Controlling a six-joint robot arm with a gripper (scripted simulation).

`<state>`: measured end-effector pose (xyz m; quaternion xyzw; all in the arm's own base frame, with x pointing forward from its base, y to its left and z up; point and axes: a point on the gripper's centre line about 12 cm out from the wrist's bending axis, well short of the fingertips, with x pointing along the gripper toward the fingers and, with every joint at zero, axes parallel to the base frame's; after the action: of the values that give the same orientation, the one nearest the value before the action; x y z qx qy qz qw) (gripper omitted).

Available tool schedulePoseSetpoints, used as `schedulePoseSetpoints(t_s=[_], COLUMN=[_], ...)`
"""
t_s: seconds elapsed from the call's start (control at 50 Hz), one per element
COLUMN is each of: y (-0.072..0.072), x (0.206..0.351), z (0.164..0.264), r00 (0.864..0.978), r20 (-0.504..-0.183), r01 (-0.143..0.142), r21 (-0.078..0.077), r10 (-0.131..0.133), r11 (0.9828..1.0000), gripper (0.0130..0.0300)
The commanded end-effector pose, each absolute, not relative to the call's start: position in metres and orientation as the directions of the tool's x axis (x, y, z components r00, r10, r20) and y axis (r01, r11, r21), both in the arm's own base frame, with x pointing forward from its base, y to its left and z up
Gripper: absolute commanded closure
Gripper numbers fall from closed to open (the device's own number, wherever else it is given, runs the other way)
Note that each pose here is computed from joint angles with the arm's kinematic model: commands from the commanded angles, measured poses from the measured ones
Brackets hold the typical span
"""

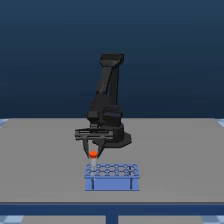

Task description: Pick up the centrifuge tube on the rack

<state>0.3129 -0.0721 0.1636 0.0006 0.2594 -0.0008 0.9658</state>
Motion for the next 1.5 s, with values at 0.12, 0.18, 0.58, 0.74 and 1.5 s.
schedulePoseSetpoints(t_s=[0.12, 0.18, 0.58, 0.74, 1.5], y=[-0.072, -0.072, -0.072, -0.072, -0.072], x=[0.313, 0.313, 0.313, 0.313, 0.313], z=[0.1637, 0.1637, 0.1652, 0.1682, 0.2010], r00=[0.866, 0.866, 0.866, 0.866, 0.866], r20=[-0.500, -0.500, -0.500, -0.500, -0.500], r01=[0.000, 0.000, 0.001, 0.001, 0.001], r21=[0.000, 0.000, 0.000, 0.000, 0.000], r10=[0.000, 0.000, -0.001, -0.001, -0.001], r11=[1.0000, 1.0000, 1.0000, 1.0000, 1.0000], gripper=[0.0300, 0.0300, 0.0300, 0.0300, 0.0300])
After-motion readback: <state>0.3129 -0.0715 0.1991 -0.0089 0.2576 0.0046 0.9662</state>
